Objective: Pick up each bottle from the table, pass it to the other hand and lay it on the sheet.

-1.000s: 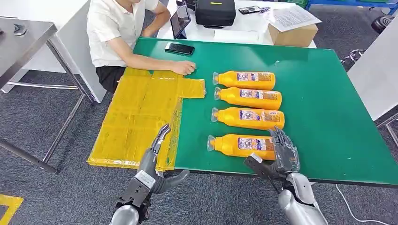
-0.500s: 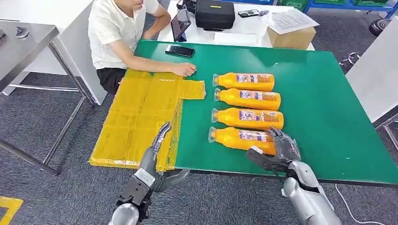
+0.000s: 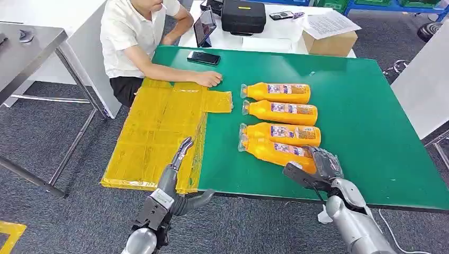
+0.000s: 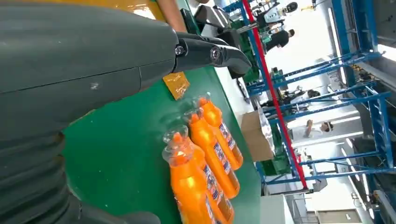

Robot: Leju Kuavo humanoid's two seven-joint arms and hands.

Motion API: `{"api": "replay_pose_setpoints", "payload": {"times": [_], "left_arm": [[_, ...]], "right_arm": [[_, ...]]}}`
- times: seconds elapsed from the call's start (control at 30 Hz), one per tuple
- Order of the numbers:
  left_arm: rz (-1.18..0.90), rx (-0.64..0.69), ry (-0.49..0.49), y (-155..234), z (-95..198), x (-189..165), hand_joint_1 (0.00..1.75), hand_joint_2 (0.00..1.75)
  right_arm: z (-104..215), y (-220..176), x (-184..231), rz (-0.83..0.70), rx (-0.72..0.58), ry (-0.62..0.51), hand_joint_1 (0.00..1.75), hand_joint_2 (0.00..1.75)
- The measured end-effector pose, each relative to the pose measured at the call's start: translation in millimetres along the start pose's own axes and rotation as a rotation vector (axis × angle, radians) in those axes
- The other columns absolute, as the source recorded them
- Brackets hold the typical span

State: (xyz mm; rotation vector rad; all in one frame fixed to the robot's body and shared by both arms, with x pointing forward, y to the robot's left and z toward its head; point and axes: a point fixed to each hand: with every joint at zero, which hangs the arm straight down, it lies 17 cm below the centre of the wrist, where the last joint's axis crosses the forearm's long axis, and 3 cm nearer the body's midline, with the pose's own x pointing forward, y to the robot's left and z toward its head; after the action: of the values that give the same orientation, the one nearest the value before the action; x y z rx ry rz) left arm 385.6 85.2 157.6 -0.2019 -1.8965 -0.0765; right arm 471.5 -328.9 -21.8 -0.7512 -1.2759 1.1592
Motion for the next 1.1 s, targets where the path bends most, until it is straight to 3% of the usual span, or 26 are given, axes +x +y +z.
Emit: {"api": "replay_pose_setpoints", "payload": {"times": [0.03,0.2,0.27,0.53,0.6,0.63,0.67,0.9,1.1], "left_arm": [[0.0,-0.001,0.0,0,0,0,0.0,1.75],[0.069,0.048,0.043,5,-1,-8,0.0,1.75],[0.136,0.081,0.093,8,-1,-17,0.0,1.75],[0.172,0.092,0.117,9,0,-21,0.0,1.75],[0.403,0.131,0.258,7,6,-48,0.0,1.75],[0.544,0.119,0.342,-3,17,-69,0.0,1.75],[0.569,0.116,0.364,-3,18,-75,0.0,1.75],[0.566,0.106,0.37,-4,17,-78,0.0,1.75],[0.555,0.036,0.335,-19,13,-64,0.0,1.75]], "right_arm": [[1,1,1,-0.012,-0.001,-0.007,1.47,1.75],[13,7,26,-0.168,-0.043,-0.096,1.75,1.75],[19,9,41,-0.237,-0.067,-0.13,1.75,1.75],[20,8,48,-0.261,-0.078,-0.145,1.75,1.75],[27,0,90,-0.411,-0.141,-0.227,1.75,1.75],[35,-16,144,-0.575,-0.211,-0.327,1.75,1.75],[36,-34,188,-0.679,-0.252,-0.401,1.75,1.75],[39,-44,217,-0.747,-0.275,-0.453,1.75,1.75],[40,-30,245,-0.803,-0.241,-0.47,1.75,1.75]]}}
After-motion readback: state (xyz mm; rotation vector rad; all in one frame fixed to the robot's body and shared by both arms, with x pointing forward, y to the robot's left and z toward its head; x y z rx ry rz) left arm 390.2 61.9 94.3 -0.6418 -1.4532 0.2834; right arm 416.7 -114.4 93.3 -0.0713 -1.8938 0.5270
